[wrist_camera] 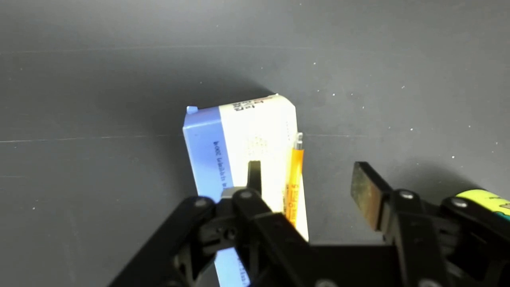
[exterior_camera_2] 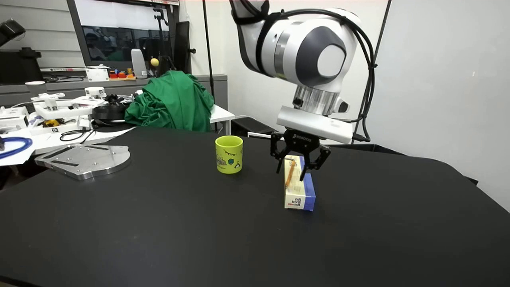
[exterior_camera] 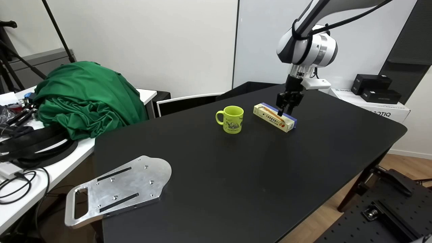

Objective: Take the Allen key out of the mug and put it on the box

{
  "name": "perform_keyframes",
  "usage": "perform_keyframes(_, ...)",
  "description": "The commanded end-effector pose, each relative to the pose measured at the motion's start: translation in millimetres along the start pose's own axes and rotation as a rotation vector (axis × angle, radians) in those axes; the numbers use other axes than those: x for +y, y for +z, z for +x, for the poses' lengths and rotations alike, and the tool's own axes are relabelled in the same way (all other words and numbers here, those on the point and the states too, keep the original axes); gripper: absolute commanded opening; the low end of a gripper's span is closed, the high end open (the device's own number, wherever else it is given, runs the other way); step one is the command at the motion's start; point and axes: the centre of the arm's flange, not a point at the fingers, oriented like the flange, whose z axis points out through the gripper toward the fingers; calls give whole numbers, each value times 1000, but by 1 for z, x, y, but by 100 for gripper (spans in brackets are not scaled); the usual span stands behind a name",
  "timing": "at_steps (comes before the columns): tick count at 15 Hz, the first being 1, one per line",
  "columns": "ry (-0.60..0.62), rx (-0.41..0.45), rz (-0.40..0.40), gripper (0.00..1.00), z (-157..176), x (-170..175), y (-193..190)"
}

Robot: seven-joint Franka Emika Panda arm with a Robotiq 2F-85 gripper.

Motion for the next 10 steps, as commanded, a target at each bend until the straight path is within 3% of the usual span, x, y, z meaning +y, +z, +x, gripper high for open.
perform_keyframes(1, -18, -20, 41, 92, -1, -3, -23)
perform_keyframes(2, -50, -58, 68, 98, -3, -4, -32)
perform_keyframes(3, -18, -34, 29, 81, -1, -4, -7)
perform_keyframes(6, -42, -52, 55, 98, -3, -6, -23)
perform_keyframes(10, -45, -53, 59, 98, -4, -6, -25)
